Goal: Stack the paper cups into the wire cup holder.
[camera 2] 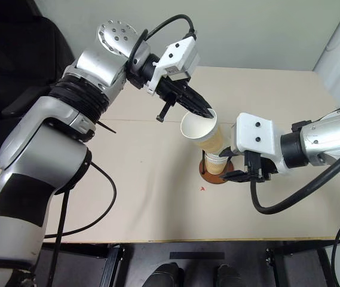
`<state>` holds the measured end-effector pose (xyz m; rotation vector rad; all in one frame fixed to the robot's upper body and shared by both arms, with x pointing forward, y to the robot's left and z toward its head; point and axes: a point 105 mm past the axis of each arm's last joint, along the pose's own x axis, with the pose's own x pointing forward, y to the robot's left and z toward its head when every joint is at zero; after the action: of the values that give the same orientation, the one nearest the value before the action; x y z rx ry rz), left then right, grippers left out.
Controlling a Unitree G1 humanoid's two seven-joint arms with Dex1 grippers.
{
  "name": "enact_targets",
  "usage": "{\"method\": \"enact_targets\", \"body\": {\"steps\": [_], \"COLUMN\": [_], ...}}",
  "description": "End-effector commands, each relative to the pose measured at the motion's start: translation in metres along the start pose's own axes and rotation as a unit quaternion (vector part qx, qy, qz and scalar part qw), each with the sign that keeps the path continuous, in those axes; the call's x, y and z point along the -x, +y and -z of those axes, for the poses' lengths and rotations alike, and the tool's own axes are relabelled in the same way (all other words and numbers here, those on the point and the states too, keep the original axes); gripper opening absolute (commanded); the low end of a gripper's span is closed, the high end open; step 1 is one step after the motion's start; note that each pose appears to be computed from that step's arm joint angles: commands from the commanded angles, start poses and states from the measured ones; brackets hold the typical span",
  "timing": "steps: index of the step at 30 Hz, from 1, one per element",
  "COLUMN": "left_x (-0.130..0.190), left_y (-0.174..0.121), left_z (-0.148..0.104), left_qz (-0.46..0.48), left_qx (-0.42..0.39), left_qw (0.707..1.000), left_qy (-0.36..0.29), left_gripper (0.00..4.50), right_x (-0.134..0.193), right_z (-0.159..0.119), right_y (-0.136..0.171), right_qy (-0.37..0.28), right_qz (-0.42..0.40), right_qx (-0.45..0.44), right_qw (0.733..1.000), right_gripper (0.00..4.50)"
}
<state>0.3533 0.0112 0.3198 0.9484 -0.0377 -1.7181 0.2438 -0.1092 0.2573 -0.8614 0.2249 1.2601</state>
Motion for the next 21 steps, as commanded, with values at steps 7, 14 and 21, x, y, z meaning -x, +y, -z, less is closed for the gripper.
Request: {"method": "enact_targets", "body": {"steps": [7,14,21], "left_x": [-0.003,-0.006,-0.011], "left_y": [0.007,0.009,0.007], "left_z": [-0.021,-0.022,-0.016], "left_qz": [0.004,0.002,0.007], "left_qx": [-0.037,-0.044,-0.043], "left_qw": [0.999,0.999,0.999], "left_qy": [-0.01,-0.007,0.003], "left_gripper": [0.01,0.01,0.01], "right_x": [0.008,0.008,0.008], "right_z": [-0.009,-0.009,-0.009], "right_y": [0.001,0.002,0.003], "right_qy": [-0.005,-0.005,-0.006], "right_qz": [0.022,0.026,0.028], "right_qx": [0.018,0.015,0.01], "right_qw": [1.0,1.0,1.0], "right_gripper": [2.3,2.3,2.3]}}
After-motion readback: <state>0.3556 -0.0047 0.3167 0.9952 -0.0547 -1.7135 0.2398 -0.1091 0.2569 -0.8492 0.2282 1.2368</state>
